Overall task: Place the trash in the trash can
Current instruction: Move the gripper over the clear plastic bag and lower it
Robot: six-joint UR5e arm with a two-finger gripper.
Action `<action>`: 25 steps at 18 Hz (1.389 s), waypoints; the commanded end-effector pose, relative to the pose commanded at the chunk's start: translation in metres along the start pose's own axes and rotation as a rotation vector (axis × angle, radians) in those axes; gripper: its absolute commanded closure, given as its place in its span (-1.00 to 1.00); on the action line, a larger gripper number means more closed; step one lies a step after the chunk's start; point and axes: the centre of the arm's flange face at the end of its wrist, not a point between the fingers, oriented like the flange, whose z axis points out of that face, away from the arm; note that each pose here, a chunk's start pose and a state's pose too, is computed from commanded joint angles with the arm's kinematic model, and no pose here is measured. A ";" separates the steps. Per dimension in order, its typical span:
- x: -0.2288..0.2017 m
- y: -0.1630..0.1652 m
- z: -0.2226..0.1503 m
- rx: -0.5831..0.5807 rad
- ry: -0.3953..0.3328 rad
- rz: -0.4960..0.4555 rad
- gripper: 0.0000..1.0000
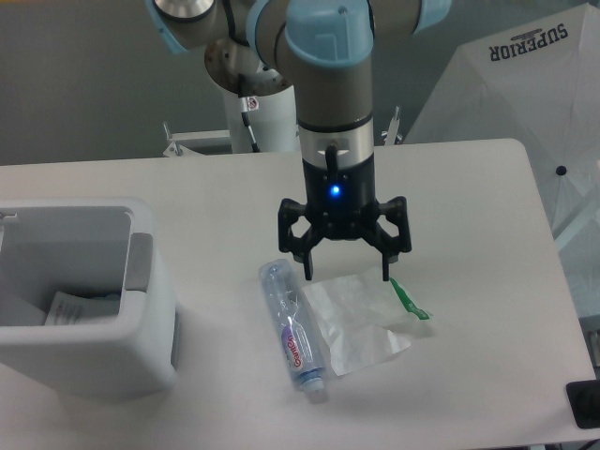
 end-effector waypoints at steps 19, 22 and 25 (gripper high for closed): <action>-0.096 0.070 0.087 -0.052 -0.080 -0.092 -1.00; -0.093 0.093 0.103 -0.162 -0.097 -0.042 -1.00; -0.094 0.111 0.119 -0.248 -0.118 -0.025 -1.00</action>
